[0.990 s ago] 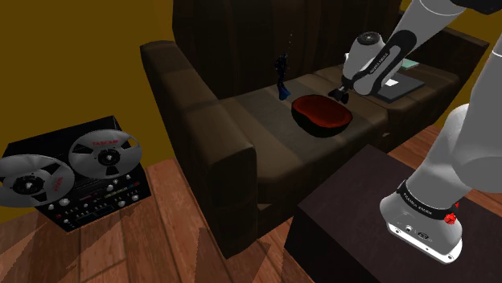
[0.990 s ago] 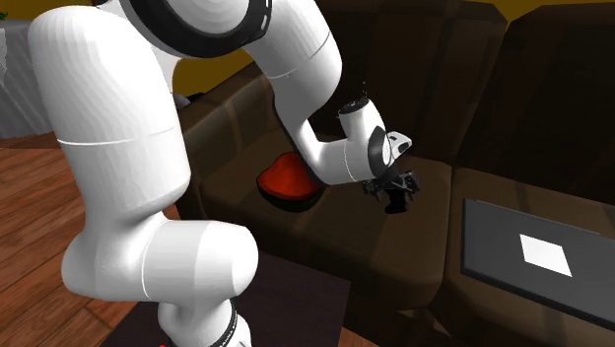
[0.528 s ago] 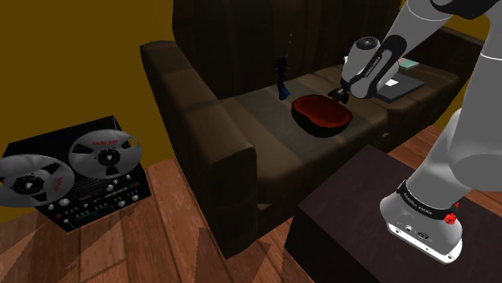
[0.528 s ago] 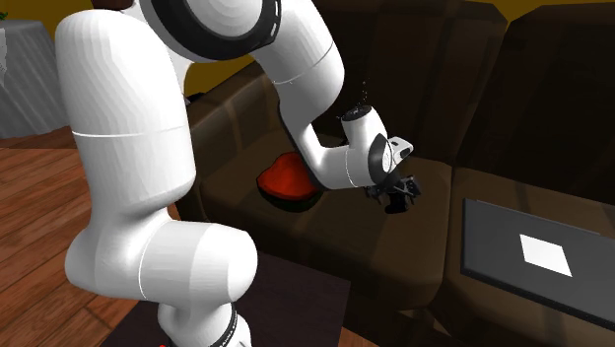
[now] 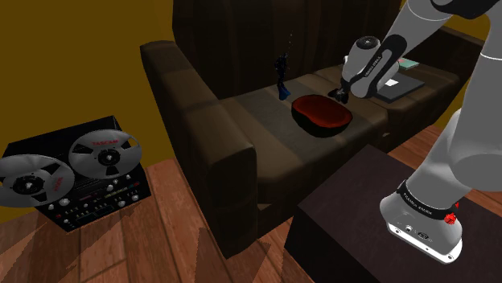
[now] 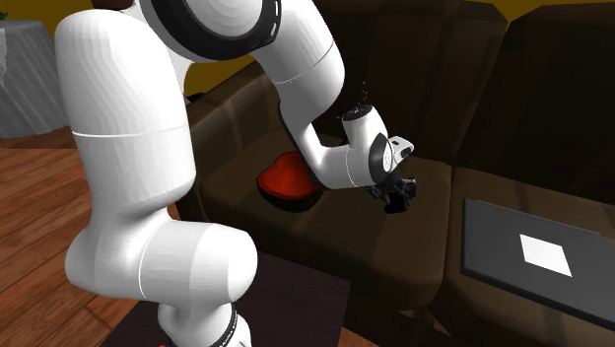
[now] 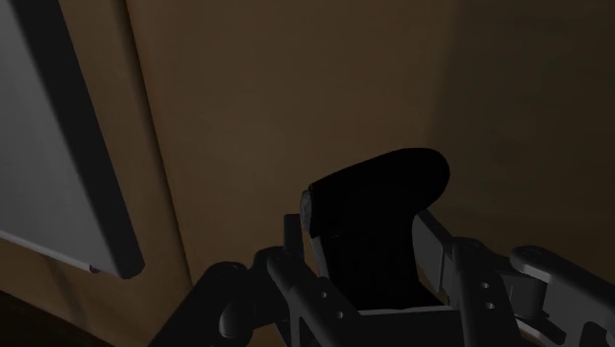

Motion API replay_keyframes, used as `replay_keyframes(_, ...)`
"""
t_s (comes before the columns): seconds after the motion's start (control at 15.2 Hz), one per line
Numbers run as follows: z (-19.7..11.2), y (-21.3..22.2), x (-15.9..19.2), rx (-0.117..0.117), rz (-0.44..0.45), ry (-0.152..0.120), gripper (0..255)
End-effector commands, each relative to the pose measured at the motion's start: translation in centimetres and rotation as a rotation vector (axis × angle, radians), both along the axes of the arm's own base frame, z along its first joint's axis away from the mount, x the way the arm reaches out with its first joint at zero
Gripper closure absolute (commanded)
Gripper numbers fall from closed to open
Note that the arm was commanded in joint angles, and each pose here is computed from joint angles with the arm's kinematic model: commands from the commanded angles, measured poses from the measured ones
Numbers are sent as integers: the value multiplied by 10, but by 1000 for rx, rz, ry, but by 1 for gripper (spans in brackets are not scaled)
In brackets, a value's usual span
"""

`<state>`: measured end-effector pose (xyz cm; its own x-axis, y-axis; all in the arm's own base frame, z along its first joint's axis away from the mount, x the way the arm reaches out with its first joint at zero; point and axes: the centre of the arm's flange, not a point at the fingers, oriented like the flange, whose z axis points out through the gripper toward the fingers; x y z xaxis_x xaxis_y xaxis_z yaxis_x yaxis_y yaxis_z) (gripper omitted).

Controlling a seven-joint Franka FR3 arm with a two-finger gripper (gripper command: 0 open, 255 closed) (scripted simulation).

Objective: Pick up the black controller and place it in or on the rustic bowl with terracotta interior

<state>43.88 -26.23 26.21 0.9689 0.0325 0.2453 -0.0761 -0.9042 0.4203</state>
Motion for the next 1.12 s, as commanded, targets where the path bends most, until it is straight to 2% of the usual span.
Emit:
replay_keyframes(0.0,-2,1,0,1,1,5,255)
replay_keyframes(0.26,-2,1,-1,1,1,5,255)
replay_keyframes(1.06,62,1,-1,1,1,5,255)
